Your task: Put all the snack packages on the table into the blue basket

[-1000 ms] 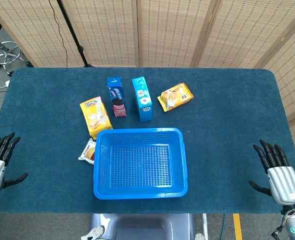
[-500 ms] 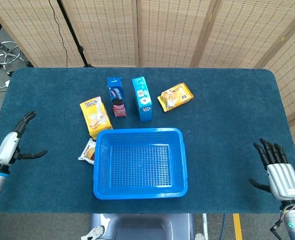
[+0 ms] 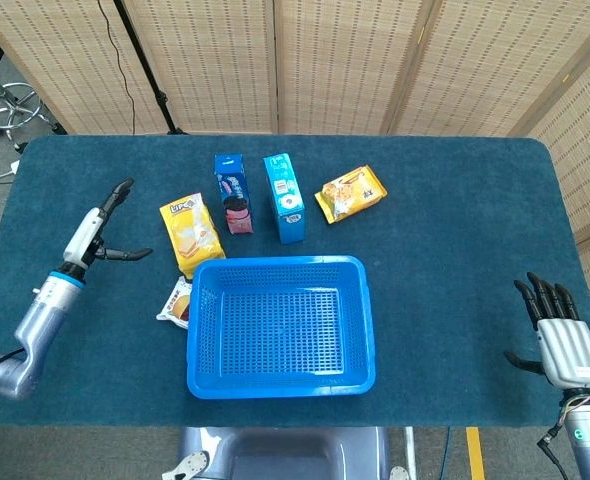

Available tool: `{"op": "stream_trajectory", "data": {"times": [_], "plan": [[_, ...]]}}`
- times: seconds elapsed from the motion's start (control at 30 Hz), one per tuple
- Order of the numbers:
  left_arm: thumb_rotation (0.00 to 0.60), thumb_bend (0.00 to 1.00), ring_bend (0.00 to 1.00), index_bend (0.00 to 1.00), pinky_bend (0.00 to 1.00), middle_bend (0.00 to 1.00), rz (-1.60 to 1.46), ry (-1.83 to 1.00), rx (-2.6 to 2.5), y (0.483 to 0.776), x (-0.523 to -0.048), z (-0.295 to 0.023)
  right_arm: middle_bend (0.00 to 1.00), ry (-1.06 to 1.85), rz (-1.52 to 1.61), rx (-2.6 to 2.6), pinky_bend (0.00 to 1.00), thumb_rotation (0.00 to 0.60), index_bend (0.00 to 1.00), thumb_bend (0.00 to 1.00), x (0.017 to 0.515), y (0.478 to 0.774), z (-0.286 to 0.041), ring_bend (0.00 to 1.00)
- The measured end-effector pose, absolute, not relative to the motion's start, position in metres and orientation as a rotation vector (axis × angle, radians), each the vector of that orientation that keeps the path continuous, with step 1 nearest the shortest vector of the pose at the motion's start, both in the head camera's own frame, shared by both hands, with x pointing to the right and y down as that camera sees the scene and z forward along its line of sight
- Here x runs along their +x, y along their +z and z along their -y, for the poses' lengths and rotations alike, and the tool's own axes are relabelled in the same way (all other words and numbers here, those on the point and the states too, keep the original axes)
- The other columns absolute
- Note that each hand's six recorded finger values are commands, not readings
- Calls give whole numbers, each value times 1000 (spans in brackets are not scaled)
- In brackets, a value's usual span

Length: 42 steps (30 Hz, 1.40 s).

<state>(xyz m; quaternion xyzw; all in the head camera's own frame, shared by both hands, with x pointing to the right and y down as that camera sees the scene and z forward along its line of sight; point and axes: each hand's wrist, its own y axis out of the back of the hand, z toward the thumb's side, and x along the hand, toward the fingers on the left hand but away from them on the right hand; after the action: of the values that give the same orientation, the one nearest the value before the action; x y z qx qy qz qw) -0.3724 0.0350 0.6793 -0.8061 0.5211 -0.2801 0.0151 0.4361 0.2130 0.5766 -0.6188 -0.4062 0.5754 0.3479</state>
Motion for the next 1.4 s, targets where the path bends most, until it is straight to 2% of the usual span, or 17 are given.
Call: {"op": "stream_trajectory", "data": {"times": [0.4, 0.73, 1.17, 1.2, 1.23, 1.3, 1.37, 1.4], "plan": [[600, 27, 0, 0, 0, 0, -1712, -822, -2624, 701, -323, 6, 0, 1541, 1060, -1574, 0, 600, 0, 0, 446, 582, -211, 0], [600, 26, 0, 0, 0, 0, -1744, -800, -2705, 716, -263, 41, 0, 1571, 1066, -1557, 0, 600, 0, 0, 452, 588, -205, 0], [600, 35, 0, 0, 0, 0, -1761, -842, -2768, 732, -217, 51, 0, 1597, 1078, -1542, 0, 600, 0, 0, 459, 590, -203, 0], [600, 55, 0, 0, 0, 0, -1763, -848, -2768, 733, -216, 51, 0, 1599, 1076, -1542, 0, 600, 0, 0, 459, 591, -203, 0], [600, 118, 0, 0, 4, 0, -1767, -855, -2770, 735, -214, 51, 0, 1603, 1073, -1541, 0, 600, 0, 0, 460, 591, -203, 0], [600, 280, 24, 50, 81, 24, -1780, -858, -2783, 738, -211, 50, 0, 1611, 1073, -1538, 0, 600, 0, 0, 461, 593, -204, 0], [600, 454, 163, 247, 253, 177, -1800, -850, -2810, 740, -205, 48, 0, 1618, 1076, -1539, 0, 600, 0, 0, 462, 594, -203, 0], [600, 495, 235, 345, 309, 268, -1810, -845, -2816, 740, -203, 48, 0, 1620, 1077, -1539, 0, 600, 0, 0, 463, 595, -203, 0]]}}
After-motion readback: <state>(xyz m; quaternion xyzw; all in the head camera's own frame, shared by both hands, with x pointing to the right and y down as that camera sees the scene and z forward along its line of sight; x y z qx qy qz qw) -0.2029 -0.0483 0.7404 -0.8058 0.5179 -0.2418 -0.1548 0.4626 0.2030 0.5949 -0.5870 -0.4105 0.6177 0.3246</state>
